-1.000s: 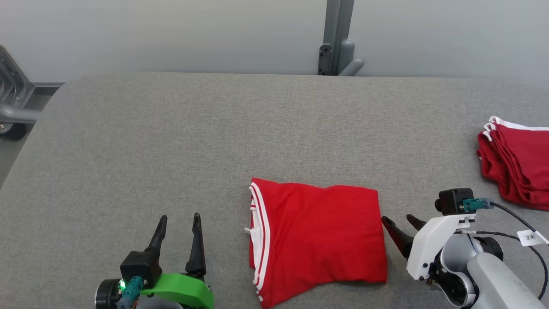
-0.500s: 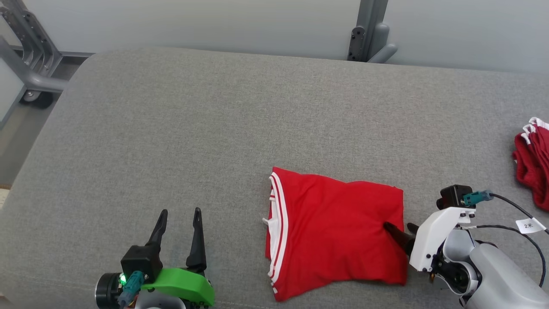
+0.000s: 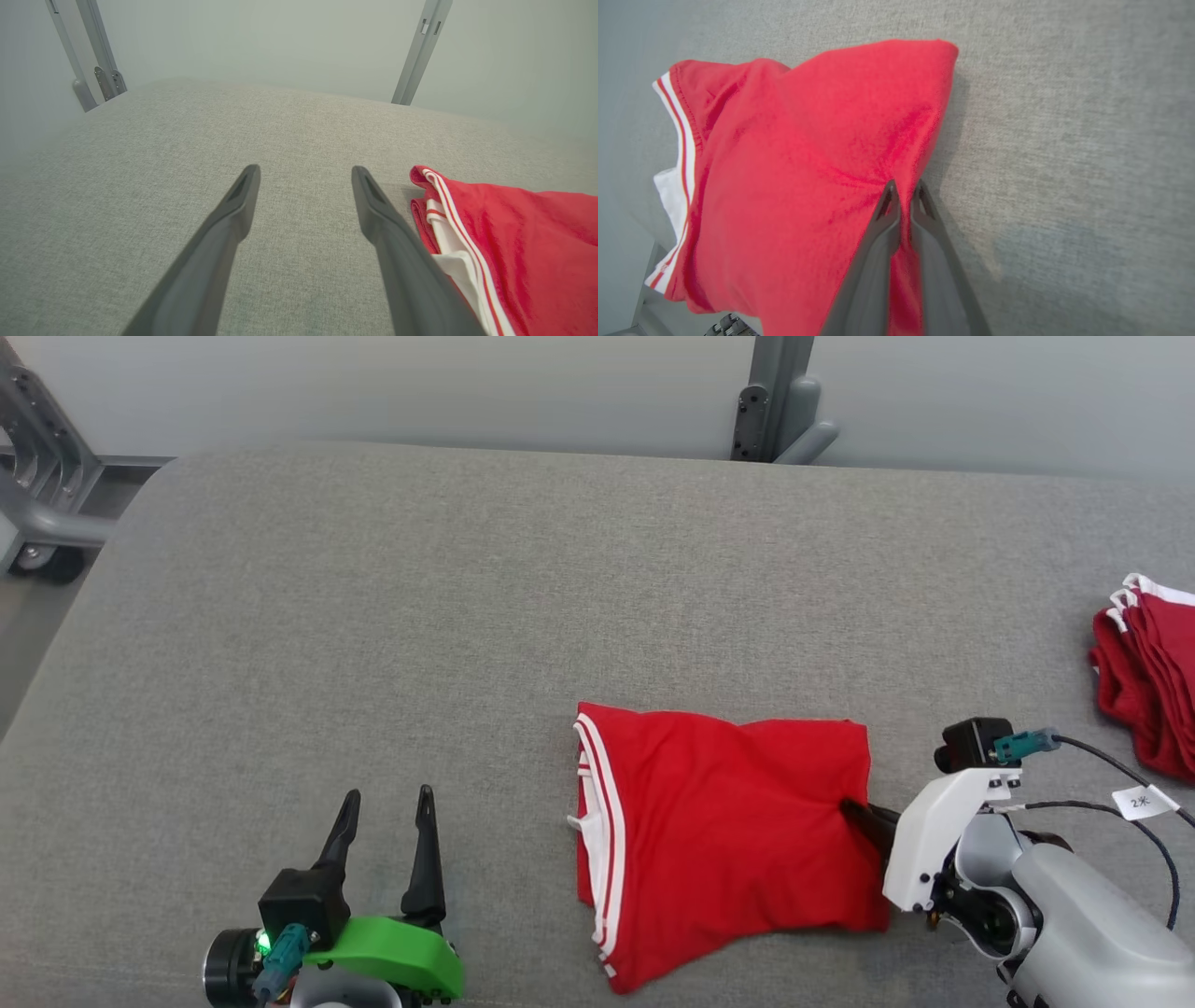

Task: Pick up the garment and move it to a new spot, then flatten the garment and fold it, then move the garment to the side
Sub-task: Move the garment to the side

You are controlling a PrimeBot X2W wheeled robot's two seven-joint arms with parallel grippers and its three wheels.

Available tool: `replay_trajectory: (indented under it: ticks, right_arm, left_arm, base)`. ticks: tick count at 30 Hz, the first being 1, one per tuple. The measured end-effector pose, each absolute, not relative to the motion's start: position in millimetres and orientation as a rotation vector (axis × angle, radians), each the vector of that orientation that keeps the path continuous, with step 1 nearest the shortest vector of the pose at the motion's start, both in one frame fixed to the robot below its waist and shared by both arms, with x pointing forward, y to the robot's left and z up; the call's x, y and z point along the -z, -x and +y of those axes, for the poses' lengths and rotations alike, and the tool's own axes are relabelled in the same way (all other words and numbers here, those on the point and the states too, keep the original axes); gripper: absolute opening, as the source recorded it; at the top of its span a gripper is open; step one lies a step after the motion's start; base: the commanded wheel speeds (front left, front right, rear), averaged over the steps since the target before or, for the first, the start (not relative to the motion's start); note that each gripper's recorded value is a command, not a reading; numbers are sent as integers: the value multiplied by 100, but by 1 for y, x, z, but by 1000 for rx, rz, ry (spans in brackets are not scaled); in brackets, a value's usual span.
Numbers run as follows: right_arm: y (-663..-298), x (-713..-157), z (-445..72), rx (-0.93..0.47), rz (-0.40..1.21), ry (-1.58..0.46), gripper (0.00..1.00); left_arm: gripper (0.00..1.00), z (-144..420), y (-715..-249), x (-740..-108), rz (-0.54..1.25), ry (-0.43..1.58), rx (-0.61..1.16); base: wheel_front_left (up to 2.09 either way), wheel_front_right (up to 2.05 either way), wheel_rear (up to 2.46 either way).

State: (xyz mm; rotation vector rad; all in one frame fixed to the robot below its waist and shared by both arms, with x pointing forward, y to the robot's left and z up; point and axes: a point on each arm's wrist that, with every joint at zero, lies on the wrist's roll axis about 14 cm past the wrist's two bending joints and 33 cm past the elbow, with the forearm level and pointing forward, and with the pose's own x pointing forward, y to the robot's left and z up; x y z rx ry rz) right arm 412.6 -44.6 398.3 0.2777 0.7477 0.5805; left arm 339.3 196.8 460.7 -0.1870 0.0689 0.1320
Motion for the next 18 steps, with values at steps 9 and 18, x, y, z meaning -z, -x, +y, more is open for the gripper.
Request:
replay_trajectory:
  ticks: [9, 18]
  right_arm:
    - [-435, -421, -108, -458, 651, -215, 0]
    - [-435, -443, -187, -290, 582, -180, 0]
  left_arm:
    - [100, 167, -355, -465, 61, 192, -33]
    - [100, 113, -379, -471, 54, 197, 134]
  base:
    - [0, 0, 0]
    - [0, 0, 0]
